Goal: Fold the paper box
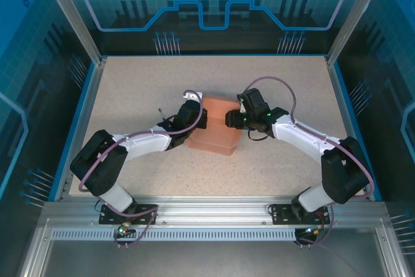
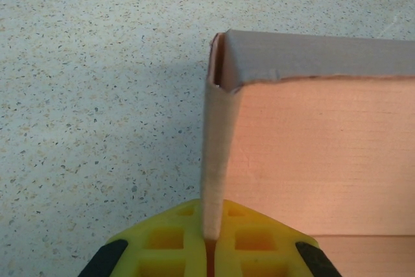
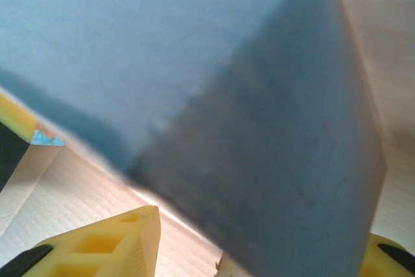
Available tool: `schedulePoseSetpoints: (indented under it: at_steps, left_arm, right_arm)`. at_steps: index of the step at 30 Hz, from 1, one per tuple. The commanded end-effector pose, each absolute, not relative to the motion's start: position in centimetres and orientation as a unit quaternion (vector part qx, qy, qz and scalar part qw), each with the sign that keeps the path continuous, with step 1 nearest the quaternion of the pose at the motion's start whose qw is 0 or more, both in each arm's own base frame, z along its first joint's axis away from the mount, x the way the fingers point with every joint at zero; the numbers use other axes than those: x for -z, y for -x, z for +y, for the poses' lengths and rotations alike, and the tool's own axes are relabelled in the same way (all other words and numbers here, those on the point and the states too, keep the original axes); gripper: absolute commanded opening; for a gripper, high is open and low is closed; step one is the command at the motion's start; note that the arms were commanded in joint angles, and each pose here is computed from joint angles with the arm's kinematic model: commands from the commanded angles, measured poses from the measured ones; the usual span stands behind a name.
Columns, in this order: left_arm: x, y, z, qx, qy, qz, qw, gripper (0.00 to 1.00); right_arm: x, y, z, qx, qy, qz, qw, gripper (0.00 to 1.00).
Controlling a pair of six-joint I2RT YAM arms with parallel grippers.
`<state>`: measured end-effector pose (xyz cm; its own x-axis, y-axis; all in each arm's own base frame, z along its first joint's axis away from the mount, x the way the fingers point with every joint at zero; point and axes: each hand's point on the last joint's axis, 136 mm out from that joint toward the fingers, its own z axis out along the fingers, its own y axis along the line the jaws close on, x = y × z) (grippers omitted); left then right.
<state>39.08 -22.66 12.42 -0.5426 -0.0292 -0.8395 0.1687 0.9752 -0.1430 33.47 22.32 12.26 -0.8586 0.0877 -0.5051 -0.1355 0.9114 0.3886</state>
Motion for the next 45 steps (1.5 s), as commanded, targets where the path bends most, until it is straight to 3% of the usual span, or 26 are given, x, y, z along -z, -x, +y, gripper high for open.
schedulePoseSetpoints:
  at_steps: [1,19,32,38,45]
  left_arm:
    - [-13.8,-39.0,-23.5,0.127,-0.039,0.863,0.488,0.01]
    - [-13.4,-39.1,-23.1,0.118,-0.032,0.865,0.487,0.01]
    - [-13.5,-39.5,-21.3,0.119,-0.008,0.867,0.484,0.01]
    - [-13.6,-39.7,-19.8,0.124,0.011,0.867,0.483,0.01]
    - [-13.9,-39.7,-18.5,0.13,0.026,0.866,0.482,0.01]
  right_arm:
    - [-13.0,-33.8,24.2,-0.226,0.036,0.935,0.269,0.47]
    - [-15.2,-32.4,21.2,-0.154,0.104,0.941,0.284,0.53]
    - [-22.7,-31.3,19.3,-0.154,0.189,0.914,0.326,0.55]
    - [-24.0,-32.0,15.0,-0.134,0.15,0.917,0.345,0.57]
    - [-21.0,-33.9,10.0,-0.144,0.05,0.929,0.338,0.59]
